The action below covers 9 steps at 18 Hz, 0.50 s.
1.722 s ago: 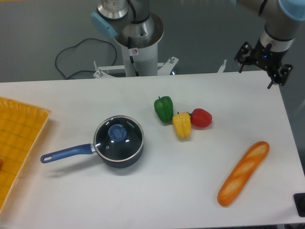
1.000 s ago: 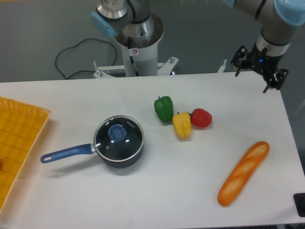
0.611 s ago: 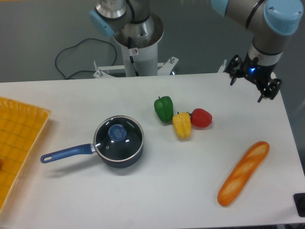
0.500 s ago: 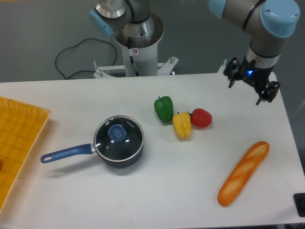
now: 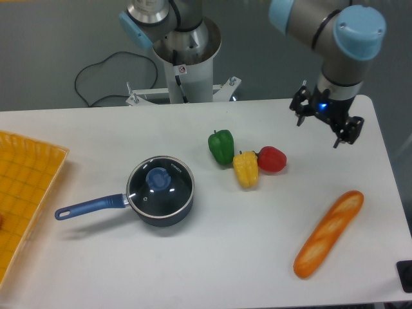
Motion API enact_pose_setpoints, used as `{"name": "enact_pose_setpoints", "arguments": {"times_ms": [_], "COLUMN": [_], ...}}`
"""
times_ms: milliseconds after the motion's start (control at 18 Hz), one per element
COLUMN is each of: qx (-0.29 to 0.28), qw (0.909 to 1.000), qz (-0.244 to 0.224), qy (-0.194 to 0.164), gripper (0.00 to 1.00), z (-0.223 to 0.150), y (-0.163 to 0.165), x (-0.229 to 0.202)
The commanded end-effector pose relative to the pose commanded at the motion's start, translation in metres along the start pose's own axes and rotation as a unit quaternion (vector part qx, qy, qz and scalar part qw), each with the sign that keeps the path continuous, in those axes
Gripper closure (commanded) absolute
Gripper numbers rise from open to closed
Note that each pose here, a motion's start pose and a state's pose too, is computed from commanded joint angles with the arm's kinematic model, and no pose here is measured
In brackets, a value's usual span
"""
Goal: Open the lid
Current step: 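Move the open gripper from its start pose toward the peppers and saucepan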
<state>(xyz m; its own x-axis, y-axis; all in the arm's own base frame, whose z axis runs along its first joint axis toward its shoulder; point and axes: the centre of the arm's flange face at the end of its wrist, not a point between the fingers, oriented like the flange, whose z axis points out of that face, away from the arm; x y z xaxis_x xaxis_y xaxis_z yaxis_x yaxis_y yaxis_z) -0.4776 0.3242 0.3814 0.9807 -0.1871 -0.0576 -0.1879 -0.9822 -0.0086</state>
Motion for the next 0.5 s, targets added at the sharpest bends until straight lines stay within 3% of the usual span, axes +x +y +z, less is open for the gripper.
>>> {"name": "enact_pose_setpoints", "arguments": {"times_ms": [222, 500], "qx": [0.003, 0.0], "qw": [1.0, 0.9991], "qz": [0.001, 0.033], "qy": [0.004, 0.026], "gripper": [0.0, 0.0], "z": [-0.005, -0.007], "y": [-0.002, -0.043], "x": [0.009, 0.043]}}
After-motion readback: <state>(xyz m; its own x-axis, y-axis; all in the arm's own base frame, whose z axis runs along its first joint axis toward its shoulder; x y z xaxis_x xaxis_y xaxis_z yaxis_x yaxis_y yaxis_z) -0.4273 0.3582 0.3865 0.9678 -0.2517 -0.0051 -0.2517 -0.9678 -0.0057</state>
